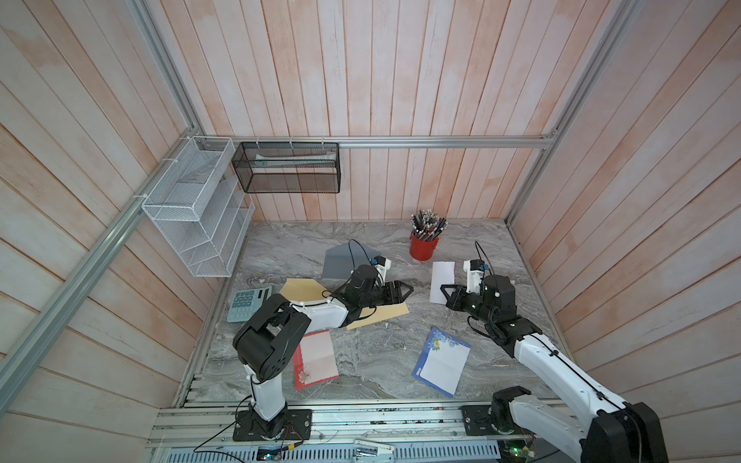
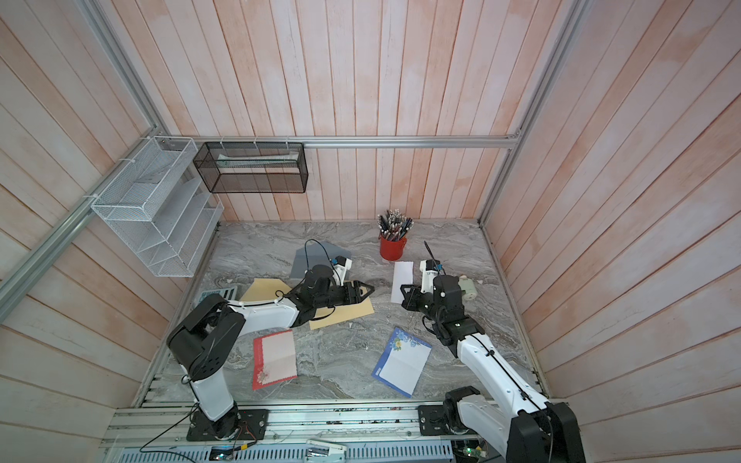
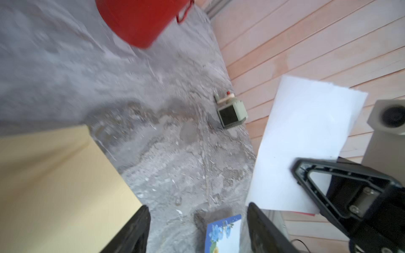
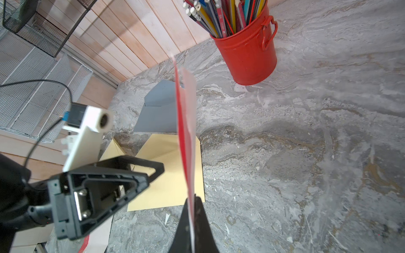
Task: Fold the letter paper in half and place it into the envelope
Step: Adjust the envelope at the center of the board, then pick up the envelope from the center of the board, then place the letter paper in the envelope.
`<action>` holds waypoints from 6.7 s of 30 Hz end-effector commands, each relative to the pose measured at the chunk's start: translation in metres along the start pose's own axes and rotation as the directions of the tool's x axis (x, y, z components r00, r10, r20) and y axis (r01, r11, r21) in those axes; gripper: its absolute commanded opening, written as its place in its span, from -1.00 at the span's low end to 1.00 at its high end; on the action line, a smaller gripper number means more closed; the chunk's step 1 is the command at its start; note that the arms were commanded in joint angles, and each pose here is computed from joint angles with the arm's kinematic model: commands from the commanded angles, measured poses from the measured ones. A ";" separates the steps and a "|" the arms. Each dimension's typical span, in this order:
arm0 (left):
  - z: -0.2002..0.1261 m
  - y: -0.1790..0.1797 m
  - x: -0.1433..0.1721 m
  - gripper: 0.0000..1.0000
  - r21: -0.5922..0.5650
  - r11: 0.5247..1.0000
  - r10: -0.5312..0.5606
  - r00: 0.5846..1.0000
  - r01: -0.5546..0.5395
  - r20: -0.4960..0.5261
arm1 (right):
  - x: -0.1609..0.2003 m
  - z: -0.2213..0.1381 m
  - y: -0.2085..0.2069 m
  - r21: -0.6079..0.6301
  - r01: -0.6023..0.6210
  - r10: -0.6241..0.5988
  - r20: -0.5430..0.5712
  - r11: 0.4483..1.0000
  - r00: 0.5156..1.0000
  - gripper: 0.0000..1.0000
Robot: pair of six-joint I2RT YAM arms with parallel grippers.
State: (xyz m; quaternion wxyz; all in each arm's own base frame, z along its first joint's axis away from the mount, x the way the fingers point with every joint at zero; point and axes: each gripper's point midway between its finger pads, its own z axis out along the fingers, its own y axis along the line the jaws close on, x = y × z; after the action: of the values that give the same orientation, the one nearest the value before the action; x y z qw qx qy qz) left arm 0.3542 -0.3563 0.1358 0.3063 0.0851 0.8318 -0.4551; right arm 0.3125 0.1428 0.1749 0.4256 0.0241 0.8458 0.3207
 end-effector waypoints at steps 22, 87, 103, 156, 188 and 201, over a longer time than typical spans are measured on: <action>-0.046 0.146 -0.032 0.53 -0.495 0.831 0.195 0.966 -0.255 -0.169 | 0.003 0.001 0.014 -0.088 -0.024 0.023 -0.016 0.996 1.000 -1.00; -0.075 0.131 0.094 -0.50 -0.415 0.907 -0.052 0.959 -0.071 -0.279 | 0.016 0.023 0.018 -0.117 -0.048 0.041 -0.063 0.992 0.997 -1.00; -0.098 0.057 0.006 -1.00 -0.315 0.889 0.278 0.938 -0.332 -0.205 | 0.005 0.026 0.025 -0.110 0.015 -0.025 -0.084 0.994 0.996 -1.00; -0.129 -0.009 0.049 -1.00 0.301 0.335 0.941 0.301 -0.893 -0.153 | 0.065 -0.049 0.142 -0.309 0.944 -0.992 -0.003 0.120 0.125 -1.00; -0.130 -0.011 0.076 -1.00 0.453 0.239 0.958 0.132 -0.859 -0.254 | 0.102 -0.045 0.145 -0.392 0.917 -0.995 0.083 -0.076 -0.047 -1.00; -0.131 -0.011 0.083 -1.00 0.460 0.235 0.963 0.141 -0.856 -0.229 | 0.107 -0.035 0.136 -0.367 0.926 -0.995 0.071 -0.086 -0.064 -1.00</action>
State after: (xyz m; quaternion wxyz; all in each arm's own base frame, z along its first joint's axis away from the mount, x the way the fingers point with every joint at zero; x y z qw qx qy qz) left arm 0.2302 -0.2674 0.1469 0.2934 0.7125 0.5992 -0.2171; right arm 0.1852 0.2646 0.1994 0.4262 -0.6930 0.5797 0.0453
